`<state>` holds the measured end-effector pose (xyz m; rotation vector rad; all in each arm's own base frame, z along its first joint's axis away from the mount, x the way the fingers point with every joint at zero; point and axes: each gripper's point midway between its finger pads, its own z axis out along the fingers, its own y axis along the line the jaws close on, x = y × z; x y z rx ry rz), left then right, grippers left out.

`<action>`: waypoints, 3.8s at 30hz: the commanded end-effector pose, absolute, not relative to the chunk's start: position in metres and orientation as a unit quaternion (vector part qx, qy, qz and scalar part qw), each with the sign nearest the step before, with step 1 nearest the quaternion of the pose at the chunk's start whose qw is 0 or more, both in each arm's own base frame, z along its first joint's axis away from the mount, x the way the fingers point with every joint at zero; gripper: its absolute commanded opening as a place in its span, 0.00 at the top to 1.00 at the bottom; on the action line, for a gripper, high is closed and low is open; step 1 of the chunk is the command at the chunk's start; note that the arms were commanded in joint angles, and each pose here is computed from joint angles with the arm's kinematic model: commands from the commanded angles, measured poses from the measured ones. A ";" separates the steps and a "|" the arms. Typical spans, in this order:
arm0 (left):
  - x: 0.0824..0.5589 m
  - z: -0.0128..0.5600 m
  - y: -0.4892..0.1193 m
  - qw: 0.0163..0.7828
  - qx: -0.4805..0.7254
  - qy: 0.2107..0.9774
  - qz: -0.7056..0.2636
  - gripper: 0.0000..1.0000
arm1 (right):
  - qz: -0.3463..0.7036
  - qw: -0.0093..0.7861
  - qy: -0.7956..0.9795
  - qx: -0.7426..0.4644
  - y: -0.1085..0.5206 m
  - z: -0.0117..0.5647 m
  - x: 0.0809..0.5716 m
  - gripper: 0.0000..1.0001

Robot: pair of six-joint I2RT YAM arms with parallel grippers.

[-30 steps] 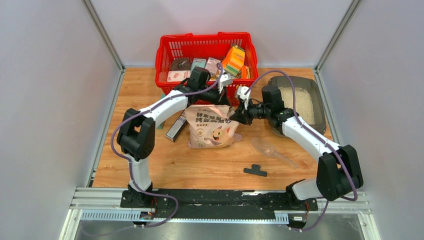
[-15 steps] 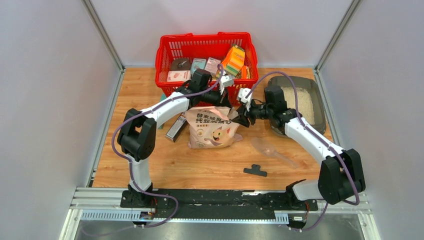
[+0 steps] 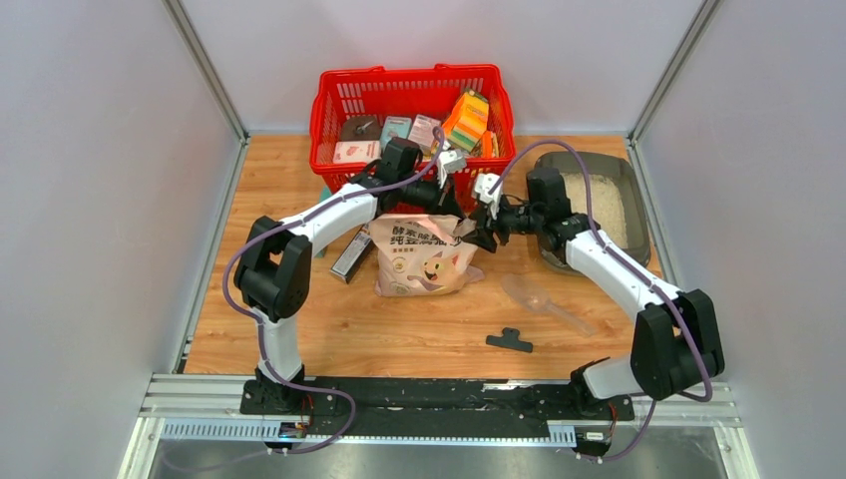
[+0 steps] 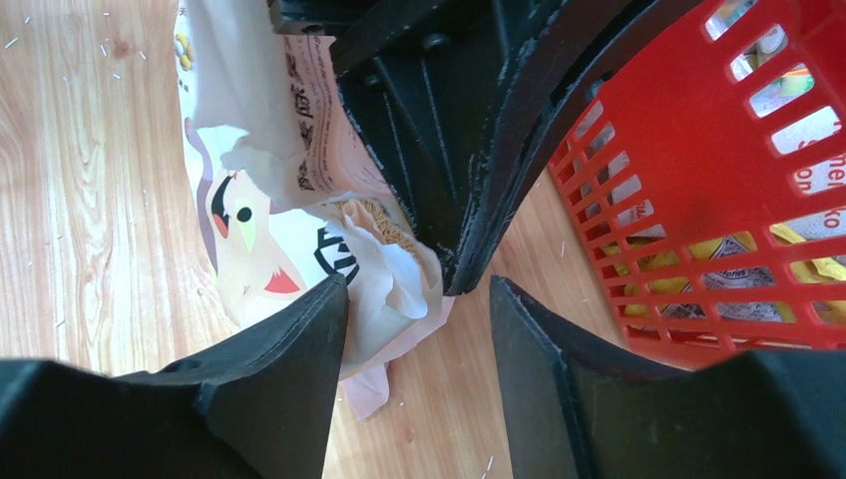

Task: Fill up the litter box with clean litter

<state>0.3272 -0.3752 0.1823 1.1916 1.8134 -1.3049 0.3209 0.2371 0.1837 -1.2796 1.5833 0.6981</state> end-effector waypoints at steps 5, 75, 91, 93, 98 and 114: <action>0.318 0.213 -0.378 0.306 0.442 0.672 -0.509 1.00 | 0.308 0.513 0.603 -0.528 0.254 0.212 0.337 0.43; 0.339 0.242 -0.204 0.359 0.397 0.768 -0.351 0.99 | 0.486 0.435 0.610 -0.449 0.281 0.192 0.312 0.50; 0.278 0.226 -0.162 0.368 0.453 0.740 -0.334 0.50 | 0.492 0.402 0.656 -0.407 0.280 0.198 0.314 0.95; 0.280 0.222 -0.168 0.379 0.442 0.734 -0.350 0.46 | 0.494 0.396 0.661 -0.402 0.280 0.200 0.313 0.97; 0.287 0.220 -0.184 0.415 0.446 0.705 -0.363 0.43 | 0.490 0.388 0.671 -0.399 0.278 0.203 0.312 0.99; 0.311 0.210 -0.233 0.396 0.290 0.743 -0.455 0.84 | 0.528 0.334 0.694 -0.358 0.280 0.208 0.308 1.00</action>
